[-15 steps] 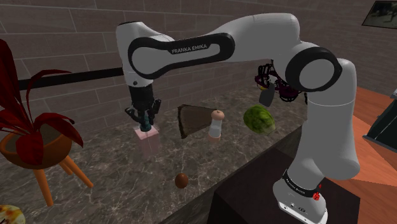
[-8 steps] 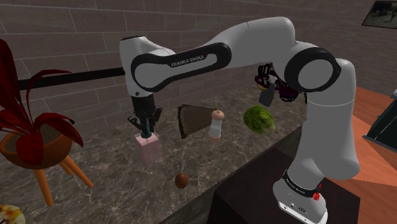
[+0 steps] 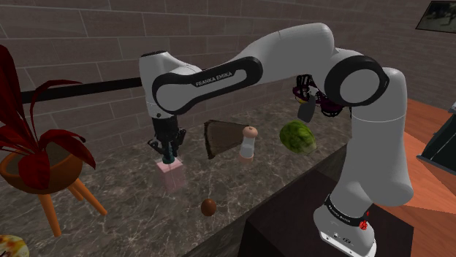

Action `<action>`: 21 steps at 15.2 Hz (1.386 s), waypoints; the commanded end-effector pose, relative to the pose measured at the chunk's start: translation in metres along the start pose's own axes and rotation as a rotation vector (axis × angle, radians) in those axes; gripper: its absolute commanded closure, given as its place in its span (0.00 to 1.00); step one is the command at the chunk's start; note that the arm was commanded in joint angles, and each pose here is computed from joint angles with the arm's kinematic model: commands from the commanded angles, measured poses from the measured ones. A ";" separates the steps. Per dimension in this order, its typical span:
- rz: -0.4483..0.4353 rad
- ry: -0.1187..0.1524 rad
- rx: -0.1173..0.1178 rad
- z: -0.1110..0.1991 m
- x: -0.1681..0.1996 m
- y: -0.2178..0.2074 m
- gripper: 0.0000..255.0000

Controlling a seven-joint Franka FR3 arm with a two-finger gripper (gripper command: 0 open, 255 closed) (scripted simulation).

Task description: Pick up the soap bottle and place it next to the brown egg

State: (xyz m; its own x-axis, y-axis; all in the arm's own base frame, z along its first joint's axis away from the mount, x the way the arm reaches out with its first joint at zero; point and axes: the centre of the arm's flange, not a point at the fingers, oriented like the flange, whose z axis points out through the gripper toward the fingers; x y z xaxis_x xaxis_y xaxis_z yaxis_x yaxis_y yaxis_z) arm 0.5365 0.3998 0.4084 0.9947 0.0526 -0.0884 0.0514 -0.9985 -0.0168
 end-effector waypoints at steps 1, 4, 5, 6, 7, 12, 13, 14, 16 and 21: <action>0.001 -0.003 -0.002 0.002 0.000 0.000 1.00; 0.001 -0.003 -0.002 0.002 0.000 0.000 1.00; 0.001 -0.003 -0.002 0.002 0.000 0.000 0.00; 0.001 -0.003 -0.002 0.002 0.000 0.000 0.00; 0.001 -0.003 -0.002 0.002 0.000 0.000 0.00; 0.001 -0.003 -0.002 -0.024 0.000 0.000 0.00; 0.001 -0.003 -0.002 -0.037 0.000 0.000 0.00; 0.001 -0.003 -0.002 -0.048 0.000 0.000 0.00; 0.001 -0.003 -0.002 -0.048 0.000 0.000 0.00; 0.001 -0.003 -0.002 -0.048 0.000 0.000 0.00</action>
State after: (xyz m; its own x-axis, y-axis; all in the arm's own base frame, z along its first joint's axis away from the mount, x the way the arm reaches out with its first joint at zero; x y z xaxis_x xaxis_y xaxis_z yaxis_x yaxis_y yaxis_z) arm 0.5412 0.3989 0.4556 0.9945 0.0519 -0.0914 0.0508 -0.9986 -0.0146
